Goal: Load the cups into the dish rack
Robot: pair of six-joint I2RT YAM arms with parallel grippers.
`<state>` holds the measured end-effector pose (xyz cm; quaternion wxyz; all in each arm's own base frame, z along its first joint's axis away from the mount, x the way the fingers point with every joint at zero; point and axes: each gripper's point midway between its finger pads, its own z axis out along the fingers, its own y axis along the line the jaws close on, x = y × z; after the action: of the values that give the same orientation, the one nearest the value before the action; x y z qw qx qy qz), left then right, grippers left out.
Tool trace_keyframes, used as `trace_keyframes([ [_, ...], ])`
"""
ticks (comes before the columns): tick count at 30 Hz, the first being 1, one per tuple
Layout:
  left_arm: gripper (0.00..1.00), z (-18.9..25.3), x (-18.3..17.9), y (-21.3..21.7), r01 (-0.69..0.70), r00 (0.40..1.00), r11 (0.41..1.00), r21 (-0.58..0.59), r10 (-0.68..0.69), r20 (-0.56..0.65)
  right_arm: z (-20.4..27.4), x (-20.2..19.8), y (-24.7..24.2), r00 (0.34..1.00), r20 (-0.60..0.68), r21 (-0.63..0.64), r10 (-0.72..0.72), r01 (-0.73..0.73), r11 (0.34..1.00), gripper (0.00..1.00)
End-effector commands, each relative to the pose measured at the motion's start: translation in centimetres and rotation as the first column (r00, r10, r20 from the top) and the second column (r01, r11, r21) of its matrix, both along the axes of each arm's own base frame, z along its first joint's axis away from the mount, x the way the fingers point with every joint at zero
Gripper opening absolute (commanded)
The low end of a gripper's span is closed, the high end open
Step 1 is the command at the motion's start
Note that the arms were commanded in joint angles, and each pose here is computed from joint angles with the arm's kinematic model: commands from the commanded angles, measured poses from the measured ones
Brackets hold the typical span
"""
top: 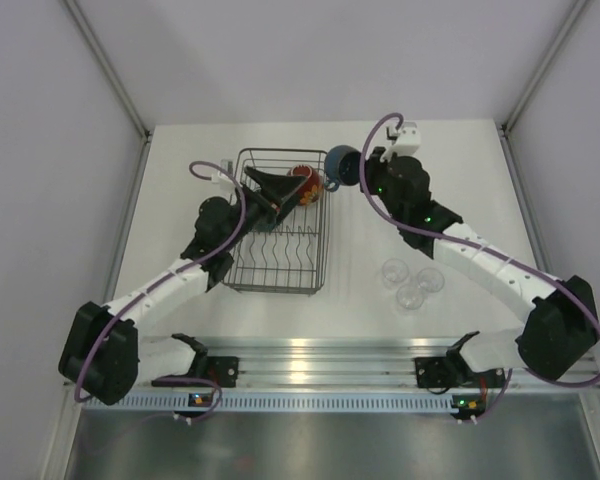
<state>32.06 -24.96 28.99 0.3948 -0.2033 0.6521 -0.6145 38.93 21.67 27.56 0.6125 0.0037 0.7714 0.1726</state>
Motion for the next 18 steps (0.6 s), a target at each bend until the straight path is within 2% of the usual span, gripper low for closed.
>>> trace_keyframes([
  [1,0.96,3.6,0.4,-0.6,-0.041,0.999,0.981,-0.19,0.043,0.004,8.8,-0.8,0.5,0.963,0.256,0.231,-0.085,0.024,0.973,0.0],
  [6,0.94,3.1,0.2,-1.7,-0.078,0.995,0.964,-0.255,0.061,-0.073,10.3,-2.1,0.6,0.937,0.326,0.291,-0.125,0.026,0.956,0.0],
  [8,0.93,2.7,0.6,-1.2,-0.135,0.989,0.954,-0.269,0.112,-0.098,10.5,-2.4,0.4,0.933,0.333,0.294,-0.136,0.034,0.955,0.0],
  [18,0.92,3.0,1.2,-2.2,-0.138,0.988,0.949,-0.282,0.111,-0.111,10.9,-3.6,1.3,0.926,0.362,0.311,-0.109,-0.01,0.951,0.0],
])
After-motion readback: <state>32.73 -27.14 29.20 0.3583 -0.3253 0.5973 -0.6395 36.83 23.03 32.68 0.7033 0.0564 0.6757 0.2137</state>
